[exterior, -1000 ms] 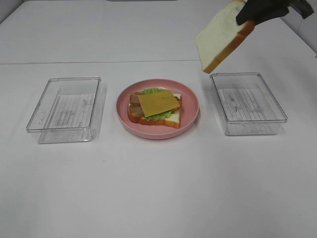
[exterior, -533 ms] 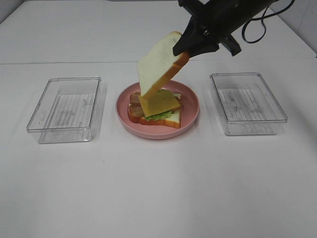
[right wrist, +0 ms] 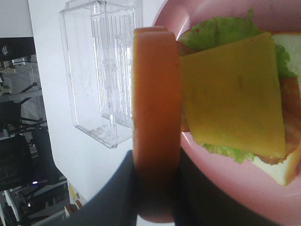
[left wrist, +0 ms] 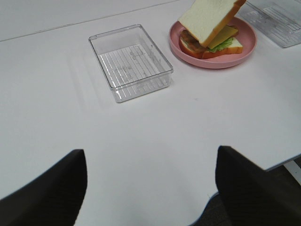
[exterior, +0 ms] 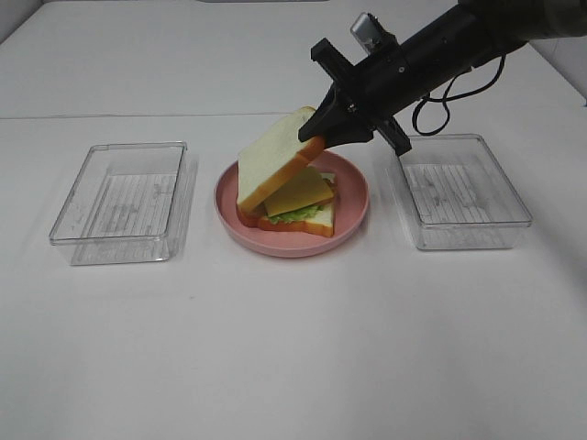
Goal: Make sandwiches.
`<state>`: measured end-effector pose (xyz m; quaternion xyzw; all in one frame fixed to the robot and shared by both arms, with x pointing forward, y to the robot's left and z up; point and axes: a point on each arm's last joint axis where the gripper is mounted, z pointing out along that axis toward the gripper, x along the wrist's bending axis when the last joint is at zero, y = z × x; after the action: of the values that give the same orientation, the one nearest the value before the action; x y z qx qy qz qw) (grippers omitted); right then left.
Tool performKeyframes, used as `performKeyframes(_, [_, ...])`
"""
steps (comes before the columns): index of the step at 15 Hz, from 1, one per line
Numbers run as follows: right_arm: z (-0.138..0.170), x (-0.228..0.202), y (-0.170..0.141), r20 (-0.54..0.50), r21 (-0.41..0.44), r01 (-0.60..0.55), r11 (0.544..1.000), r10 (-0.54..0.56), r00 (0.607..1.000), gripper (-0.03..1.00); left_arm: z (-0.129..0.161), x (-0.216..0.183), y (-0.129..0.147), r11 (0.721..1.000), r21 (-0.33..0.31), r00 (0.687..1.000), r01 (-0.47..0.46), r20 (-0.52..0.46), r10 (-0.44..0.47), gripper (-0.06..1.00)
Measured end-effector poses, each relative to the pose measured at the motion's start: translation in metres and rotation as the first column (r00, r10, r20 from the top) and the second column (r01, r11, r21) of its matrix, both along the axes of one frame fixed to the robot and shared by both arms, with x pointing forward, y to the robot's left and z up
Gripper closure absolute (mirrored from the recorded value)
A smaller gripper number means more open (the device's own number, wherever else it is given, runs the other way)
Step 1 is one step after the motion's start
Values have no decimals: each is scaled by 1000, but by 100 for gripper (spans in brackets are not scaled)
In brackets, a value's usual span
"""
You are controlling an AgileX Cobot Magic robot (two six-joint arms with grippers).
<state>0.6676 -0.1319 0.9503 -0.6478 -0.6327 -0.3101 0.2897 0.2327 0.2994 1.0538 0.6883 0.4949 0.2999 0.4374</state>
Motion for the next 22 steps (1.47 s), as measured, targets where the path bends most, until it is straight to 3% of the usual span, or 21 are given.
performKeyframes(5, [-31,6,2,-63,11,41,999,-40,997,79,0,0,0,1000,0,1000,0,0,0,22])
performKeyframes(8, [-33,7,1,-60,-16,50,999,-51,997,77,0,0,0,1000,0,1000,0,0,0,22])
performKeyframes(11, [-36,5,-3,-60,-77,38,996,-42,997,49,0,0,0,1000,0,1000,0,0,0,22])
performKeyframes(12, [-33,4,-6,-49,-122,25,992,-31,998,30,0,0,0,1000,0,1000,0,0,0,22])
performKeyframes(15, [-12,0,-16,1,-236,3,972,-3,1000,18,0,0,0,1000,0,1000,0,0,0,22])
performKeyframes(18, [12,-11,-30,18,-381,-37,924,47,999,18,0,0,0,1000,0,1000,0,0,0,22])
performKeyframes(22, [70,-35,-46,67,-507,-95,857,149,987,18,0,0,0,1000,0,1000,0,0,0,22])
